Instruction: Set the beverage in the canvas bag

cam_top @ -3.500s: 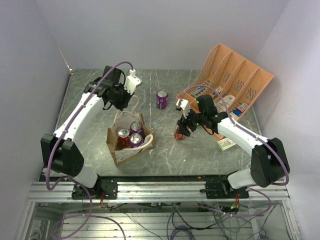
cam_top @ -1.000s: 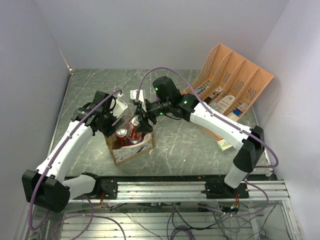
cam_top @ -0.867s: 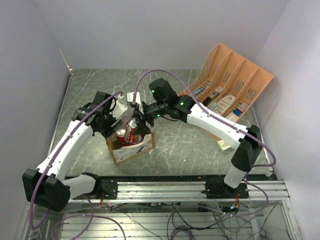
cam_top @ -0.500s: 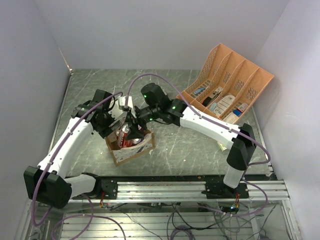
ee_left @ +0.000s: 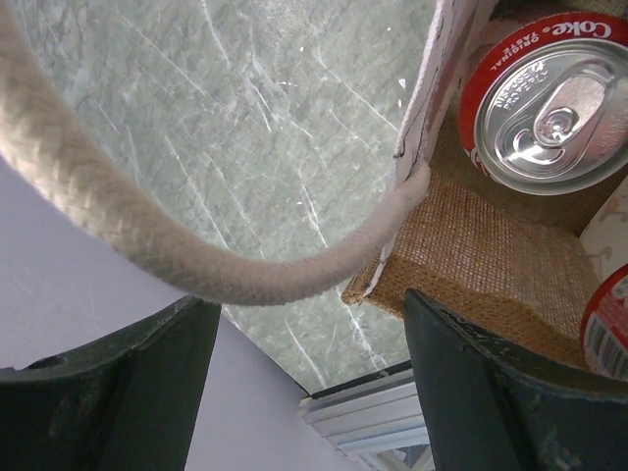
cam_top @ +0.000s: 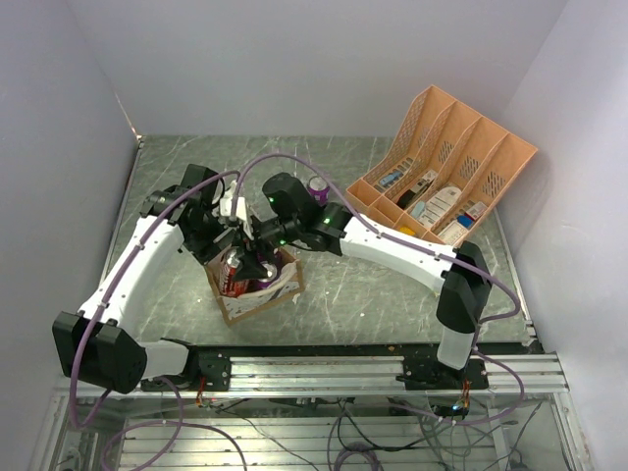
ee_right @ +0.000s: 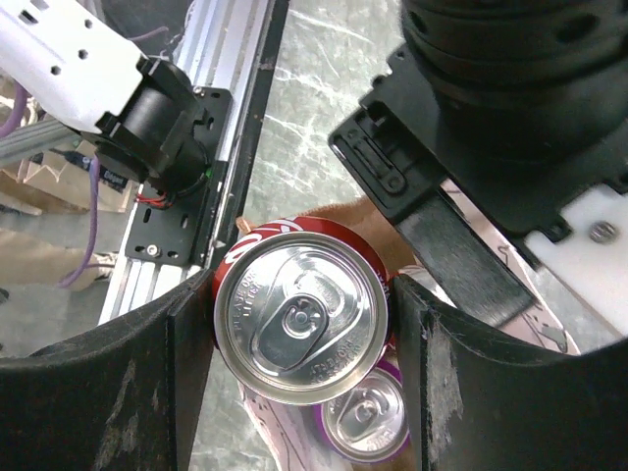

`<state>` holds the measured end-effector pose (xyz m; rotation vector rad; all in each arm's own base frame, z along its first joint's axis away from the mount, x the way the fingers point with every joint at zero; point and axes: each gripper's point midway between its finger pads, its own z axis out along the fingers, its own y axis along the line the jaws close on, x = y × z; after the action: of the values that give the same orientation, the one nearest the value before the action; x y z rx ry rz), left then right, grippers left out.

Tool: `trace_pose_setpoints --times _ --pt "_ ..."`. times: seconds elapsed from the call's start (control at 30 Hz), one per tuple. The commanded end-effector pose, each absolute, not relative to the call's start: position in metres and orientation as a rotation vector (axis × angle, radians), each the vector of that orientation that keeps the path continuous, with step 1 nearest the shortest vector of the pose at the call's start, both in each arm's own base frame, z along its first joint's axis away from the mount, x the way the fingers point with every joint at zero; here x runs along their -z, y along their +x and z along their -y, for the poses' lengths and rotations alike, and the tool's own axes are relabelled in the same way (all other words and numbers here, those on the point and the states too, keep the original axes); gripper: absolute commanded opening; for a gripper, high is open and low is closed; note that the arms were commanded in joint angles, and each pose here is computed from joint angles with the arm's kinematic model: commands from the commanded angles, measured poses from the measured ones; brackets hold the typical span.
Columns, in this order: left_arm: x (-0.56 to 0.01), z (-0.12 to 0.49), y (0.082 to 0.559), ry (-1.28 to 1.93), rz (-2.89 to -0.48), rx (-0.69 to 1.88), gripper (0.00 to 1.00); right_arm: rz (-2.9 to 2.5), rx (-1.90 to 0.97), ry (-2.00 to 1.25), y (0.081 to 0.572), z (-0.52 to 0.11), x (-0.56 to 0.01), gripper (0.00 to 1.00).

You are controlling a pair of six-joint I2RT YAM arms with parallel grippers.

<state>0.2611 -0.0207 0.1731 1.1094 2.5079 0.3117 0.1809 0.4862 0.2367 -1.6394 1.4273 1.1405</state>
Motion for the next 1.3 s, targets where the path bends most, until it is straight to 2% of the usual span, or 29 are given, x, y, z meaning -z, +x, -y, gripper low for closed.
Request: trace_pose_setpoints --times 0.0,0.33,0.77,0.97,1.27 --pt "-0.184 0.019 0.262 1.085 -2.525 -0.292 0.85 -1.275 -1.185 -1.613 0.168 -0.509 -0.272 0.0" --pt "-0.183 0.026 0.259 1.069 -2.536 -0.223 0.75 -1.309 -1.113 -1.599 0.176 -0.517 -0.251 0.0" --pt "-0.174 0.031 0.255 1.08 -2.553 -0.173 0.56 -1.336 -1.054 -1.683 0.165 -0.525 -0.207 0.0" --pt "-0.175 0.032 0.258 1.074 -2.541 -0.175 0.54 -1.373 -0.961 -1.689 0.176 -0.521 -0.189 0.0" --pt "-0.177 0.034 0.263 1.056 -2.522 -0.166 0.53 -1.444 -0.98 -1.733 0.174 -0.525 -0.155 0.01"
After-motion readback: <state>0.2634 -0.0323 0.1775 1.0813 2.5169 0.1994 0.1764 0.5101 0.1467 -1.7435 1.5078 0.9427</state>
